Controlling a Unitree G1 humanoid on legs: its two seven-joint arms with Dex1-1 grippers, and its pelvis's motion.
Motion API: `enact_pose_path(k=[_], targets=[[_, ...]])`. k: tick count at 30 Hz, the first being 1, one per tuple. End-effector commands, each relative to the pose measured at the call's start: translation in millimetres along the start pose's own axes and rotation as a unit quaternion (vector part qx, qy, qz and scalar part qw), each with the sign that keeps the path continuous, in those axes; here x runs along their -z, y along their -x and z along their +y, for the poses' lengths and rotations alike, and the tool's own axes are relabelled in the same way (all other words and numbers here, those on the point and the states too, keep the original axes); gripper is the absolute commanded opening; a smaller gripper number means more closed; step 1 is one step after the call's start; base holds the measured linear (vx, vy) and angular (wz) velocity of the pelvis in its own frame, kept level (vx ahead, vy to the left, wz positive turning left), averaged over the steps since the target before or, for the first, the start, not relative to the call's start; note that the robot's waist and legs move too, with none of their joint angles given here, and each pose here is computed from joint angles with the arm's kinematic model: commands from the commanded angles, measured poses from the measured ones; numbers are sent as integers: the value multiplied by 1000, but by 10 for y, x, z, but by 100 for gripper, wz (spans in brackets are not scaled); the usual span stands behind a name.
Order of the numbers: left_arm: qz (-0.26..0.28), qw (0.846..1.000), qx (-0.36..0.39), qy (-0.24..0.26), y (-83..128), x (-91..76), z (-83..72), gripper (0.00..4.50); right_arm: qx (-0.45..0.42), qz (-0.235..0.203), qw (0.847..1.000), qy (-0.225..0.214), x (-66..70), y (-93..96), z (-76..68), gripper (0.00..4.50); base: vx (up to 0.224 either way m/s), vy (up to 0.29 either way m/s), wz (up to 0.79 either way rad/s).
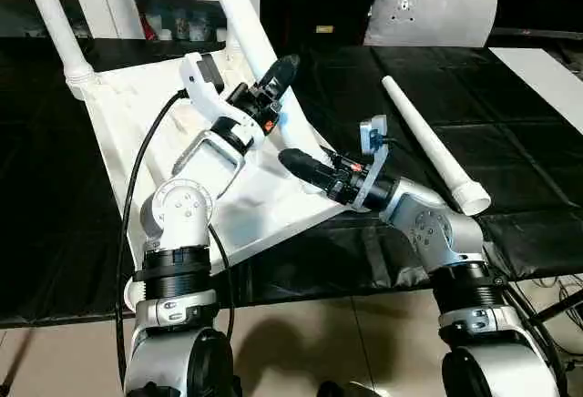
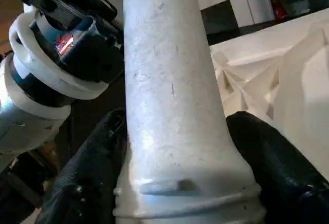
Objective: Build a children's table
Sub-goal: Pick table leg
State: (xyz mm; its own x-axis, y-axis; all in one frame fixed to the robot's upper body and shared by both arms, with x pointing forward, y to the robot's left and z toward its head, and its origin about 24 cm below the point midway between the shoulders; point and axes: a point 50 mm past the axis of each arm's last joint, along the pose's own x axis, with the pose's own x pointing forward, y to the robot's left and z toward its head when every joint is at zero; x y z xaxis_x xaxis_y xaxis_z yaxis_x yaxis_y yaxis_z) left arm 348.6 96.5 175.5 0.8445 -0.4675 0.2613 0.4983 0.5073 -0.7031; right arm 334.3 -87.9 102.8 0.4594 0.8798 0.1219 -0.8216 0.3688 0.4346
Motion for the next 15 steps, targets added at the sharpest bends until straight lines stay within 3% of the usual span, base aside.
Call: enact_pose_path(k=[1,2,3,8,10,15], targets=[[6,1000,17,2,-48,28,-95,194,20,16,1000,17,6,20,-23,274,0,0,0],[4,1000,19,-7,-49,11,-100,193,28,17,999,17,0,20,-38,274,0,0,0],[3,999,26,-31,-48,-18,-123,193,39,15,999,10,-23,26,-62,330,0,0,0],[2,997,24,-68,-46,-60,-134,188,24,18,1000,10,-59,84,-43,371,0,0,0],[4,996,21,-87,-45,-85,-136,188,10,39,999,30,-58,172,-23,383,0,0,0],[6,994,25,-103,-38,-102,-145,188,12,44,997,58,-138,420,-68,426,0,0,0]])
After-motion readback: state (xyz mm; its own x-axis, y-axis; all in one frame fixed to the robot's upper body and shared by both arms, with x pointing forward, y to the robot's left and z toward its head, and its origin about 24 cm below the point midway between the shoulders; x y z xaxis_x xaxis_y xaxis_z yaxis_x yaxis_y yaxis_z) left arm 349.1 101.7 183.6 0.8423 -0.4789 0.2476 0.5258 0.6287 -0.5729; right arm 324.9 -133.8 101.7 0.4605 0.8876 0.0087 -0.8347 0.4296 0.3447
